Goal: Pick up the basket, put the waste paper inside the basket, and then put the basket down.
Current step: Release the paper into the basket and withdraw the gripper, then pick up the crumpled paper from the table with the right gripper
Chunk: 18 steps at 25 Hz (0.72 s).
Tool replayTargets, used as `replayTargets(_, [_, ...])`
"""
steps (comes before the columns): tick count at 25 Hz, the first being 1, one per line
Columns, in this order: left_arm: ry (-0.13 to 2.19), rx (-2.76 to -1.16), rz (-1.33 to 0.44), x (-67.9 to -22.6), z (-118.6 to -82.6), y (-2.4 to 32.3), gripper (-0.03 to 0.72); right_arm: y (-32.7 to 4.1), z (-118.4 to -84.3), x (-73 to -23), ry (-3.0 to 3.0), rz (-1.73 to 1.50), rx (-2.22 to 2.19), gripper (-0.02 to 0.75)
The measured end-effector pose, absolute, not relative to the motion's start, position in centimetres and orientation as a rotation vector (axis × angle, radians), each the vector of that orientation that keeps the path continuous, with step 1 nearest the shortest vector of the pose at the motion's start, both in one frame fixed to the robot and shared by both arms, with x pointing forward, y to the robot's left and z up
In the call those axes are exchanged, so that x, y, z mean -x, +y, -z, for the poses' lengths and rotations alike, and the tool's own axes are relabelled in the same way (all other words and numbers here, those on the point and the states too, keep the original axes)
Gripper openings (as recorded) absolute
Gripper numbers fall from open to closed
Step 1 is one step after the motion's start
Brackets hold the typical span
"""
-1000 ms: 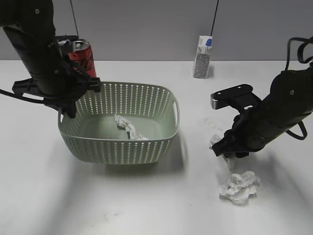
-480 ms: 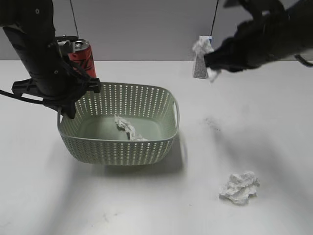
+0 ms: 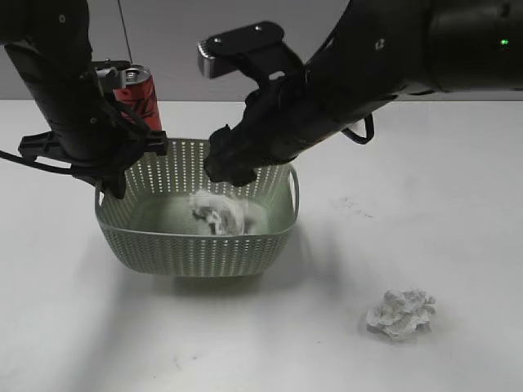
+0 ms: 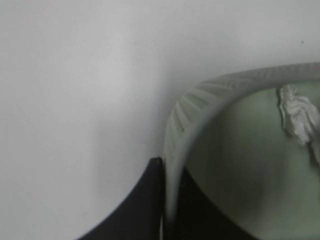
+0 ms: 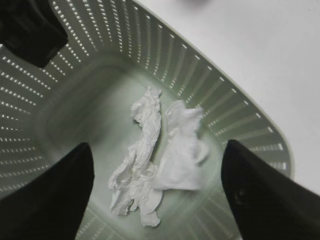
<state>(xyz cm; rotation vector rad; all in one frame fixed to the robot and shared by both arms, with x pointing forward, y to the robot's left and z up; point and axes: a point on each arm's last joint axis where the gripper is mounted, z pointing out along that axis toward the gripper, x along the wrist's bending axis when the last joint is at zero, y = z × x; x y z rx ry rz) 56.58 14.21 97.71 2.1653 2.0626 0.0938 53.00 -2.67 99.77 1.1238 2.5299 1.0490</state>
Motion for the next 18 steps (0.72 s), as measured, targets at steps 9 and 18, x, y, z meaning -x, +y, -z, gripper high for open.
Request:
replayTargets(9, [2.065, -2.168, -0.092, -56.6, -97.7, 14.2, -0.001, -9.3, -104.4, -53.9, 2.466, -0.896, -1.257, 0.595])
replayTargets(18, [2.062, -2.164, -0.094, -56.6, -97.7, 14.2, 0.002, -16.5, -94.2, -47.9, 2.581, -0.489, -1.494, 0.587])
